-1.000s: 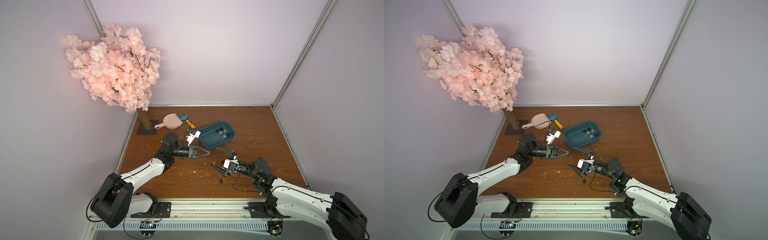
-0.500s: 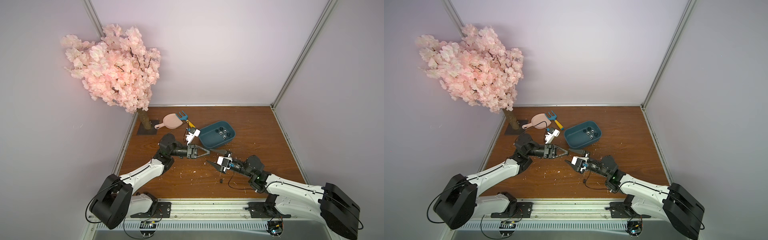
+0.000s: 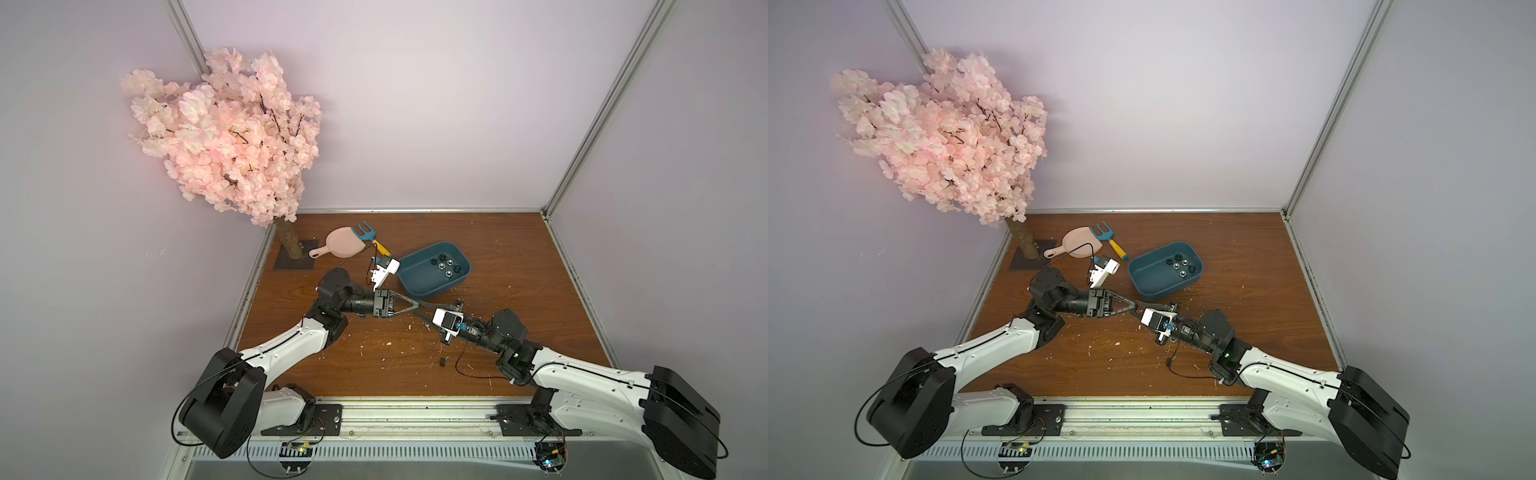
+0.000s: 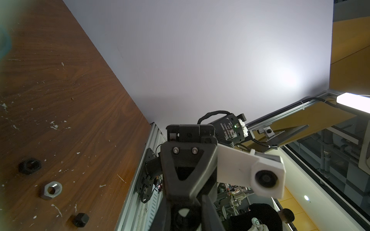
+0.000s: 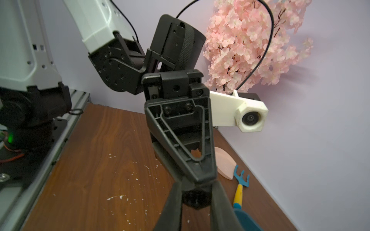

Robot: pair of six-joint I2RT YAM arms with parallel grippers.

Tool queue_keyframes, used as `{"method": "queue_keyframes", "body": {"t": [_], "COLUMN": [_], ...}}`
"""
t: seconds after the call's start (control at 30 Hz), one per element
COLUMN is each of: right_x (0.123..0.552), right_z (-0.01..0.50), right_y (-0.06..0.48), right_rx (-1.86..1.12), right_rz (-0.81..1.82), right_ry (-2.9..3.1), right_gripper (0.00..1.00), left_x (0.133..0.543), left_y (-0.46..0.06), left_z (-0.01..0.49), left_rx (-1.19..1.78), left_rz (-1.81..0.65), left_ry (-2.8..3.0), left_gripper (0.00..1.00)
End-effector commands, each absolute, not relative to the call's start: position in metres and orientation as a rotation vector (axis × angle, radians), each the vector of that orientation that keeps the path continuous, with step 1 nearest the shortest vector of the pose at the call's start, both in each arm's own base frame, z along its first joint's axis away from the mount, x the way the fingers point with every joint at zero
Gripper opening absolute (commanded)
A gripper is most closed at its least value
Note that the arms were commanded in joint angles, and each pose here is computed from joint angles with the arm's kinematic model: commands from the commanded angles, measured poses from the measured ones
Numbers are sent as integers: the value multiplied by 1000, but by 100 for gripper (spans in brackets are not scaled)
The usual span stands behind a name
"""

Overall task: Put the nuts on the desktop into the storage box
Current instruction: Pick up the nut from the center of the board, then place the nut in the storage box.

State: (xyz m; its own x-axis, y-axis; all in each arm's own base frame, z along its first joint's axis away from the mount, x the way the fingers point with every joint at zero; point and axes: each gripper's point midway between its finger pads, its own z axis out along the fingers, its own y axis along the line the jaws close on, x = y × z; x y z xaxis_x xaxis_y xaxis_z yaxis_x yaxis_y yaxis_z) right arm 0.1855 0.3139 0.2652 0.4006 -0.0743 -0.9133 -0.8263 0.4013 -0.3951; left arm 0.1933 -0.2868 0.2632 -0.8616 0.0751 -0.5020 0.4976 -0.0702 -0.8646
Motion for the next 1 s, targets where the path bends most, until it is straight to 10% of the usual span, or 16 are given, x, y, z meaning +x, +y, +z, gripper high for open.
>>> {"method": "queue_keyframes", "body": {"t": [0.0,0.1,0.27,0.4,0.97], "right_x": [192,193,208,229,353], "right_z": [291,292,289,284,194], "right_y": [312,312,310,307,263], "right_rx": [-991,-984,-913,-837,-554], "right_rz": [599,604,637,645,540], "right_ry": [1049,1064,1225,1414,2112], "right_gripper": [11,10,6,3,5], "left_x": [192,193,195,205,277], "left_y": [-284,-284,-284,-281,-195], "left_z": [267,264,265,259,161], "left_rx": [660,648,648,614,427], "left_rz": [-2000,-2002,-1988,-1923,-691], "left_ry": [1868,1880,1866,1885,2365], "left_gripper": [9,14,73,99,99]}}
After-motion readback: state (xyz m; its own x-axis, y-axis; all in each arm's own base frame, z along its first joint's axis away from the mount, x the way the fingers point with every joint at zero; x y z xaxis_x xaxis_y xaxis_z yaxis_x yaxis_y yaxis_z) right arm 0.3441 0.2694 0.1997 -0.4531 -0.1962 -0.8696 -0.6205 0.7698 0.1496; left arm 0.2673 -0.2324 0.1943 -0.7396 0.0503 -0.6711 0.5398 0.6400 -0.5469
